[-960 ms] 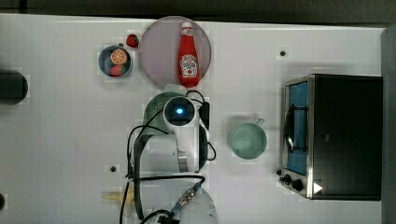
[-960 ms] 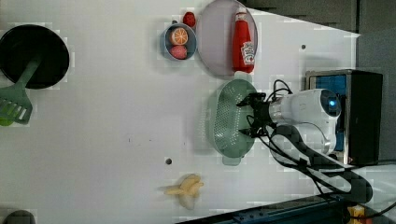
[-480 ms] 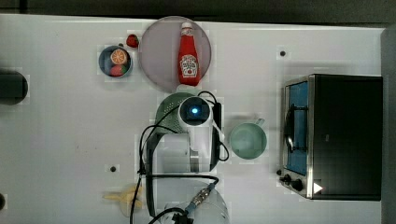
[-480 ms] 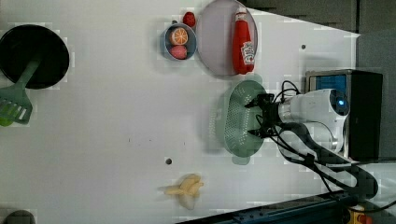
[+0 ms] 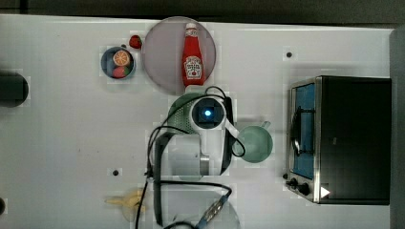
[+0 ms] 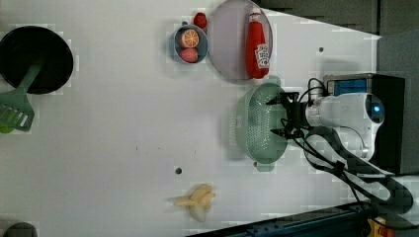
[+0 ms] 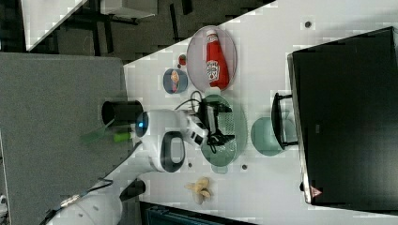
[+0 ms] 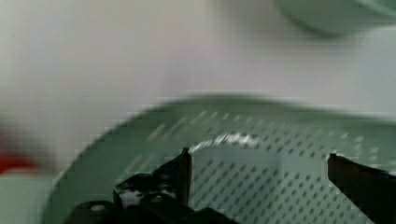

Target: Drag strainer left to right.

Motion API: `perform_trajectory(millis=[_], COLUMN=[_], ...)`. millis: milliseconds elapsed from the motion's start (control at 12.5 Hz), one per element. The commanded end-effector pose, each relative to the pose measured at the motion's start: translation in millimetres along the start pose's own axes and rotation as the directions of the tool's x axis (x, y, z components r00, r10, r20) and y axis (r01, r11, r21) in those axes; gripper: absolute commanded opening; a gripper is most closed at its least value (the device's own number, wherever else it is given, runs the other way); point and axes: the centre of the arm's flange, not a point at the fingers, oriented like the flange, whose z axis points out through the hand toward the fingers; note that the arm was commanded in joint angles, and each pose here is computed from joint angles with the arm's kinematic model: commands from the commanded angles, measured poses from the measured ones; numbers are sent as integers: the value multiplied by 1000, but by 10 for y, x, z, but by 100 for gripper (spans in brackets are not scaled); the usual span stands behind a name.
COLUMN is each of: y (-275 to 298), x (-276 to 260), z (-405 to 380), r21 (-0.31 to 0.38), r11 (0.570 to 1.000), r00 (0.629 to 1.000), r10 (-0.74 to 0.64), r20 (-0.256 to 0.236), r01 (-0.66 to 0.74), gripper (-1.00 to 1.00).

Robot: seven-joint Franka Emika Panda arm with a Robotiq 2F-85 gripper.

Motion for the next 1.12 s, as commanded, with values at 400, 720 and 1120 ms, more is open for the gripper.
perform_trajectory(millis=[400, 720, 1120], y=[-345, -537, -432], x=[-253, 108, 412], z=[-1852, -3083, -4048], r21=[97, 46, 39], r11=[858, 745, 675], r00=[863, 746, 676], r10=[-503, -664, -732], r20=[-47, -46, -80], r01=[505, 666, 736], gripper=[100, 100, 100])
